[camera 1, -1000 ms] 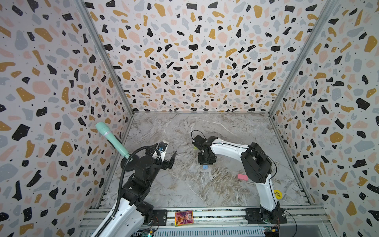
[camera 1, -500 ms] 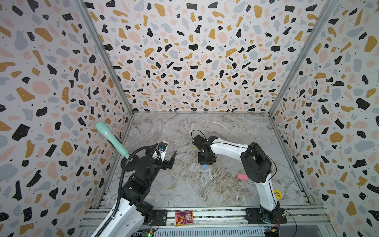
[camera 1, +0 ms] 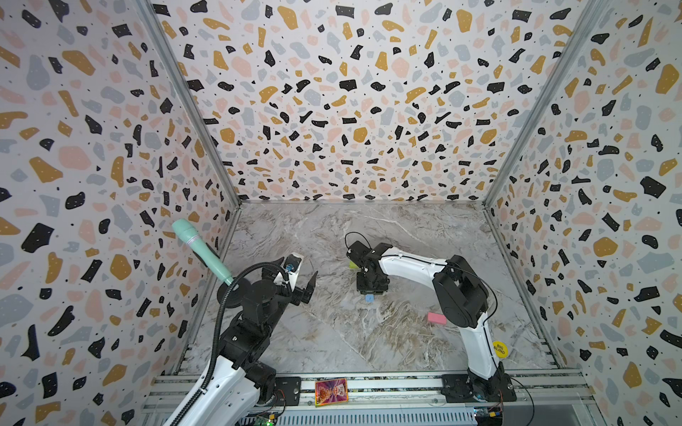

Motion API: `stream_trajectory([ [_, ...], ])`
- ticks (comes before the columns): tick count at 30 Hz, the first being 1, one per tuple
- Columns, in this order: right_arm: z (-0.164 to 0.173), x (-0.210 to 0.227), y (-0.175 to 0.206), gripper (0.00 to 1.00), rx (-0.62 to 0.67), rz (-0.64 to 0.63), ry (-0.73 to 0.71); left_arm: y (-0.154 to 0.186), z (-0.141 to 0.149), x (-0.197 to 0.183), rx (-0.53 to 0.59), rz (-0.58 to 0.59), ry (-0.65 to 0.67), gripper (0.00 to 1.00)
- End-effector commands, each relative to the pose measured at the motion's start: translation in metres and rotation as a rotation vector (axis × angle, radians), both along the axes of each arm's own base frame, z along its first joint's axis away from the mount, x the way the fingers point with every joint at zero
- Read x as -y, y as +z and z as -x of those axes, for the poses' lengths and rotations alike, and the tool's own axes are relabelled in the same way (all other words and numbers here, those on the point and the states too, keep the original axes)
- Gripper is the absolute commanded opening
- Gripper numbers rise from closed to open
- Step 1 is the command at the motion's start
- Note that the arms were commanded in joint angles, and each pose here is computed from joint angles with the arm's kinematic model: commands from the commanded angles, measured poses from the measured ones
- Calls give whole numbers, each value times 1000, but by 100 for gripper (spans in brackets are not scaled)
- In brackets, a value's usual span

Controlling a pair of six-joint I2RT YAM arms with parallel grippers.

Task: Assemble the letter t with building blocks
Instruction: Assemble the building block at the center of the board.

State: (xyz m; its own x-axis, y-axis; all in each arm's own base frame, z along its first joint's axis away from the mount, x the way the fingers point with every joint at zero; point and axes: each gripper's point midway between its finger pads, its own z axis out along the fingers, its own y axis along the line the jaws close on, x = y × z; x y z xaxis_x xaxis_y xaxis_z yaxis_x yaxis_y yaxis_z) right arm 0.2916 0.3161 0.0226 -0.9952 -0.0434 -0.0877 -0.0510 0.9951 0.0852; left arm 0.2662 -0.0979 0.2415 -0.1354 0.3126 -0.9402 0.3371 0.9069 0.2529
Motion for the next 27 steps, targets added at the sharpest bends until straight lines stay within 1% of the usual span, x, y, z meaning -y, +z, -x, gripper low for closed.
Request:
stream_trajectory([
  [1,-5,11,-22,29,-6,64,-2,10,0,1,41,7,-6,99],
  [27,-11,14,-24,30,2,78,-3,9,0,1,39,7,-5,99],
])
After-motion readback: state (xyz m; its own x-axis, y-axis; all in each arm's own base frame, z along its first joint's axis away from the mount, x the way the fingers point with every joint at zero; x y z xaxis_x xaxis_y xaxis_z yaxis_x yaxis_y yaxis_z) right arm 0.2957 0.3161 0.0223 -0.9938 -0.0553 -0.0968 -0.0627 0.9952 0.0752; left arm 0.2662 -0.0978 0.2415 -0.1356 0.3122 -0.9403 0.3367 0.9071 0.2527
